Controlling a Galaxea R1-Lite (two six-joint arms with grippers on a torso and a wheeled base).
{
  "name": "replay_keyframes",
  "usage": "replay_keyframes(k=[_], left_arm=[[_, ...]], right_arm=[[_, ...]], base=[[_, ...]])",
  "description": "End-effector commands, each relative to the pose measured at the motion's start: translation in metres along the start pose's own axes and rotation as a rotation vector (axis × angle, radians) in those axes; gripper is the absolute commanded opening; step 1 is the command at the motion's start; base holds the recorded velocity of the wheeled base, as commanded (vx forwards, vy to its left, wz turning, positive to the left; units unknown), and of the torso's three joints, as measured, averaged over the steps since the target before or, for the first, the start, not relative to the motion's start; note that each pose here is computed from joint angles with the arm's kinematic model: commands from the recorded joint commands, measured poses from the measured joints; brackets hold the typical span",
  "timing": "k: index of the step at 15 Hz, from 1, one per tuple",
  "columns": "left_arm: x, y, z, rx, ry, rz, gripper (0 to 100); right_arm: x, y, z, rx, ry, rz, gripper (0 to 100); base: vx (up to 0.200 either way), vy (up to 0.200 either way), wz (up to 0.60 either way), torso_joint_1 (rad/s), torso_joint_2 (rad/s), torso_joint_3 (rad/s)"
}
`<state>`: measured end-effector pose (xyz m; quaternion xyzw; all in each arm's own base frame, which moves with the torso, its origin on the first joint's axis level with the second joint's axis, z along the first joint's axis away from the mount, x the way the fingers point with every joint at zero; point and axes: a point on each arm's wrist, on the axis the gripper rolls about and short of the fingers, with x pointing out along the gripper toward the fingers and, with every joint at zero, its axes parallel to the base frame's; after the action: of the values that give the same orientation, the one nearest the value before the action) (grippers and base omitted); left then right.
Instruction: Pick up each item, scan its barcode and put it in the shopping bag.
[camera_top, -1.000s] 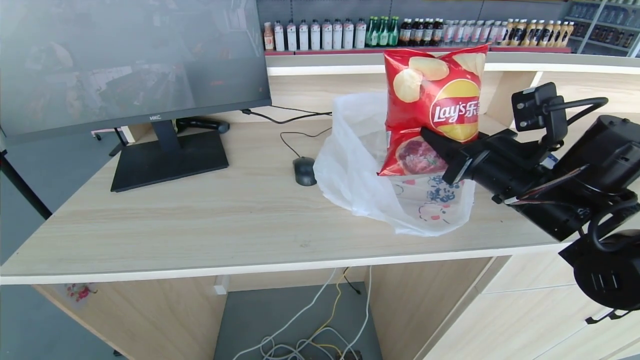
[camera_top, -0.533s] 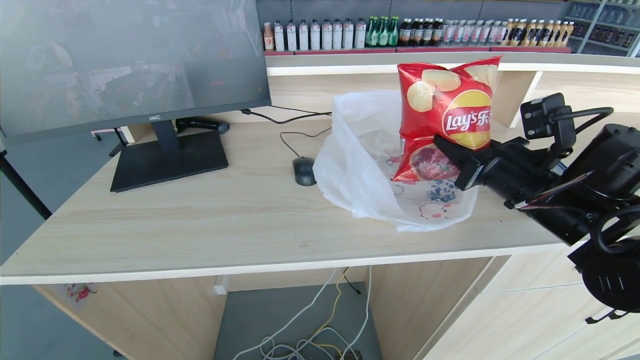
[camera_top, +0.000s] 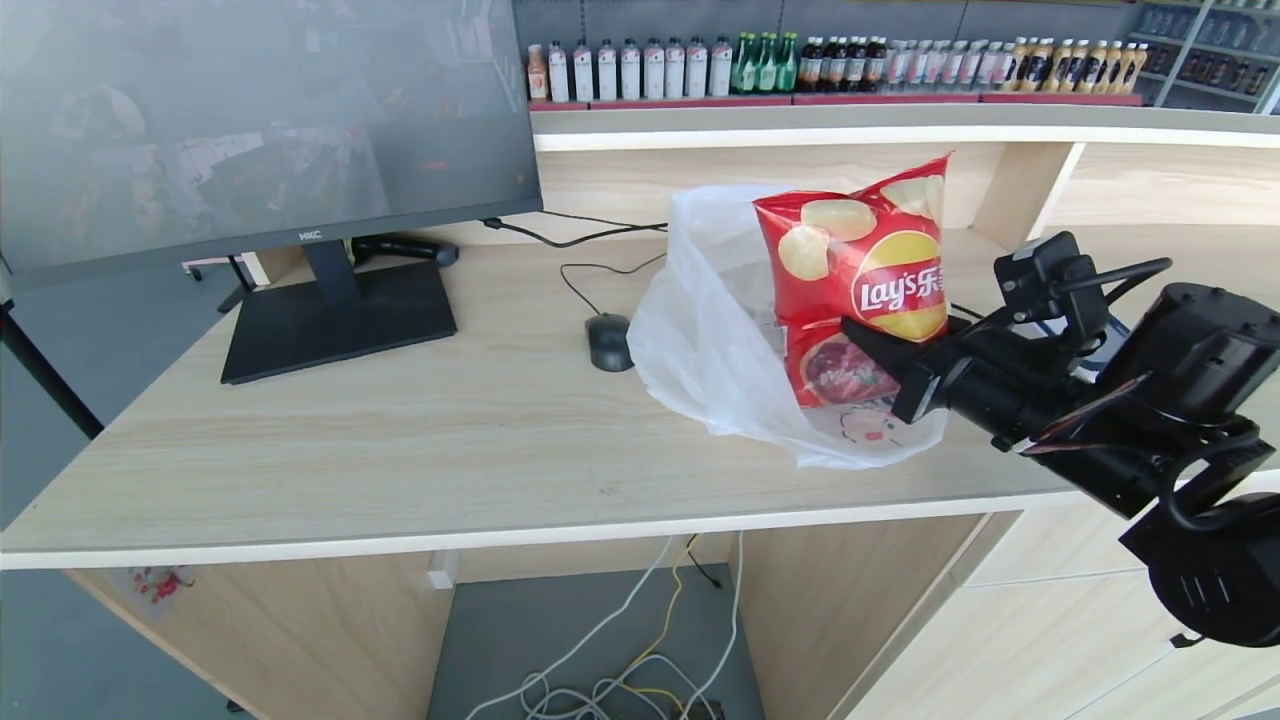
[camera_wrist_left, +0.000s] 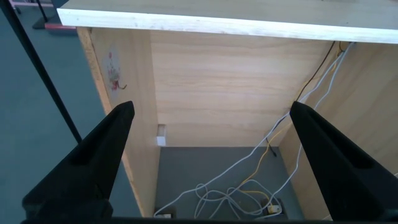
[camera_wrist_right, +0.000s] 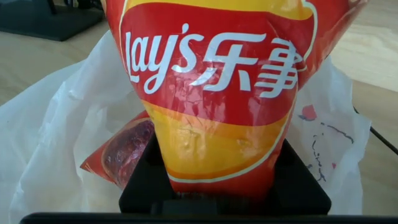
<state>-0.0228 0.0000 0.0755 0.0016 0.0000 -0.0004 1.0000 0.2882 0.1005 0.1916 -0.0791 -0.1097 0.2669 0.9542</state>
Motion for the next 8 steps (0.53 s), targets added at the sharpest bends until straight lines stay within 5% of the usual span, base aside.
replay_keyframes(k=[1, 8], left_arm=[[0.0, 0.0, 0.0, 0.0, 0.0, -0.001, 100], [0.0, 0.0, 0.0, 0.0, 0.0, -0.001, 100]], right_arm=[[0.004, 0.006, -0.008, 0.008, 0.022, 0.022, 0], [0.015, 0.012, -0.024, 0.0, 0.06, 0.043, 0]], base=[[0.0, 0.0, 0.0, 0.0, 0.0, 0.0], [0.0, 0.0, 0.0, 0.0, 0.0, 0.0]])
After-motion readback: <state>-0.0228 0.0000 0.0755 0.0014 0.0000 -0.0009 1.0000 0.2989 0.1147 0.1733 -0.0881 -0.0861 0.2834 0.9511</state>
